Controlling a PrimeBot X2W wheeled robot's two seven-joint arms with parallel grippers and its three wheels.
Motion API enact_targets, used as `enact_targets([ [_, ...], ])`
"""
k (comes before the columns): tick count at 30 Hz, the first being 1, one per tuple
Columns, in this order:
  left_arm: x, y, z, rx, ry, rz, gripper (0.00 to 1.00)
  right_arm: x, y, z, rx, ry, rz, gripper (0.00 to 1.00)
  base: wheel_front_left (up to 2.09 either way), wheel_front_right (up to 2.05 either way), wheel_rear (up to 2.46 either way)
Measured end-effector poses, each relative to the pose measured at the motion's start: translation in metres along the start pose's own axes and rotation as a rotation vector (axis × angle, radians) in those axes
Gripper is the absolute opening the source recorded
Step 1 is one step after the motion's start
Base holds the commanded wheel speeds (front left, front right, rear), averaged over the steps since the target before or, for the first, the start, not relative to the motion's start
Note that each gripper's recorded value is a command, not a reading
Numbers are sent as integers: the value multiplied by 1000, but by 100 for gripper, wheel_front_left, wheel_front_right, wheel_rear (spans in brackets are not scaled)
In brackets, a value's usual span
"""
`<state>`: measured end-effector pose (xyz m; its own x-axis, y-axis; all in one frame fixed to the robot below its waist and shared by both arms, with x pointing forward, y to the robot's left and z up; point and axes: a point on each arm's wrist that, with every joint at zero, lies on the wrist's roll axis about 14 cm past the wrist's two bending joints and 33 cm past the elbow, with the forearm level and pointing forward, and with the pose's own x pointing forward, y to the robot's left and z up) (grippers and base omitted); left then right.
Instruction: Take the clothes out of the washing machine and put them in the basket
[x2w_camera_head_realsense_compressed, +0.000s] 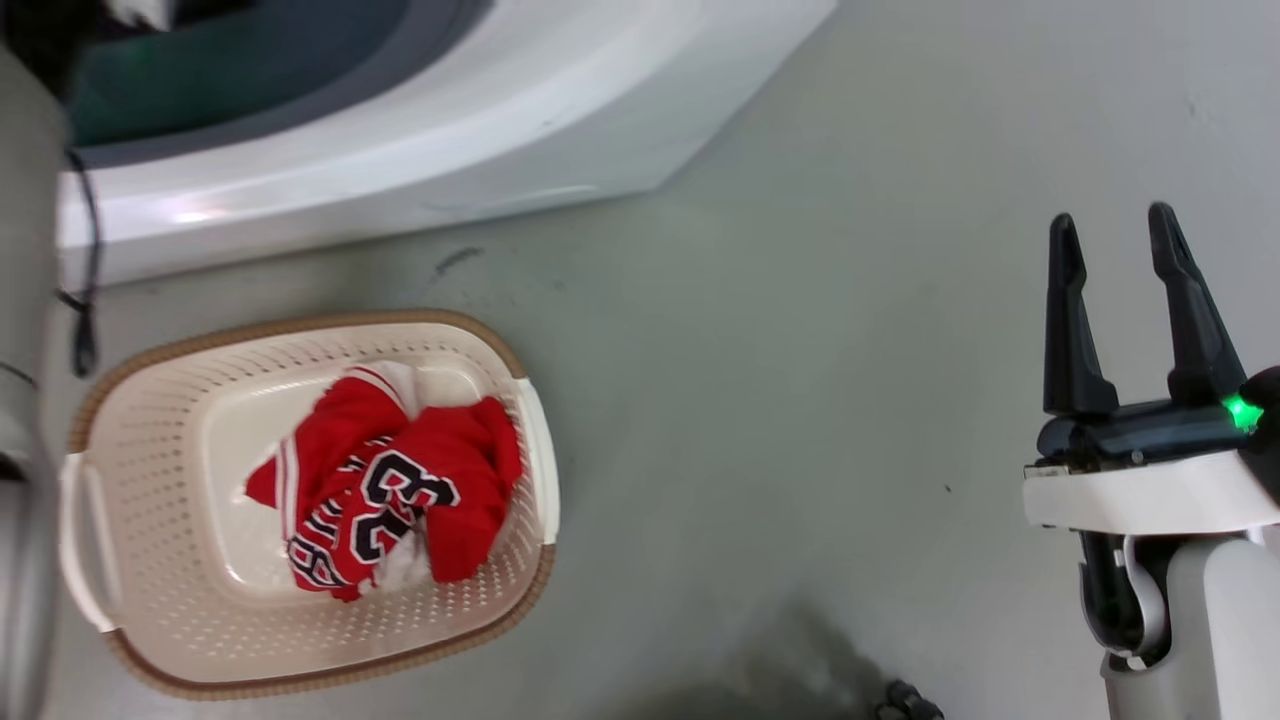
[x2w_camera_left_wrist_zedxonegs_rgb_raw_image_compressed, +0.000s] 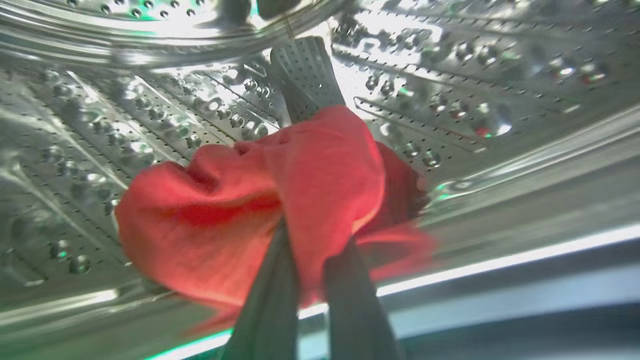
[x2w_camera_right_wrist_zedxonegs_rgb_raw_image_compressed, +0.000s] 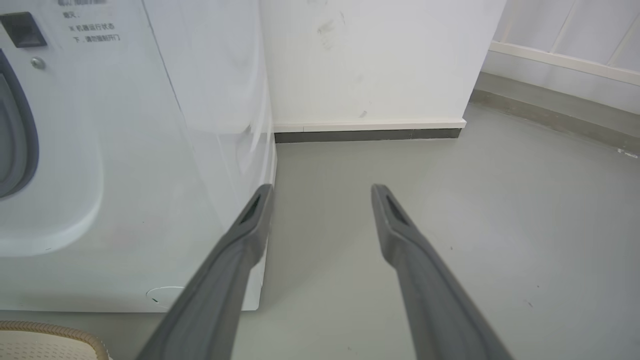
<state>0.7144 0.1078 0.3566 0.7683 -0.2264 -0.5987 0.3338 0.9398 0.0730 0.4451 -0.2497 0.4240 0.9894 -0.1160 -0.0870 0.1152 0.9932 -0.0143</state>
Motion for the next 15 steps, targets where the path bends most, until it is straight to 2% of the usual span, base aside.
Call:
enact_targets([
  [11,-82,-33,8,-8,-226,-62,0,-18,23,33,-3,-73,65,100,0,0,0],
  [15,-114,-28,16,-19,-320,-47,0,-26,30,45,5,-102,85,100,0,0,0],
])
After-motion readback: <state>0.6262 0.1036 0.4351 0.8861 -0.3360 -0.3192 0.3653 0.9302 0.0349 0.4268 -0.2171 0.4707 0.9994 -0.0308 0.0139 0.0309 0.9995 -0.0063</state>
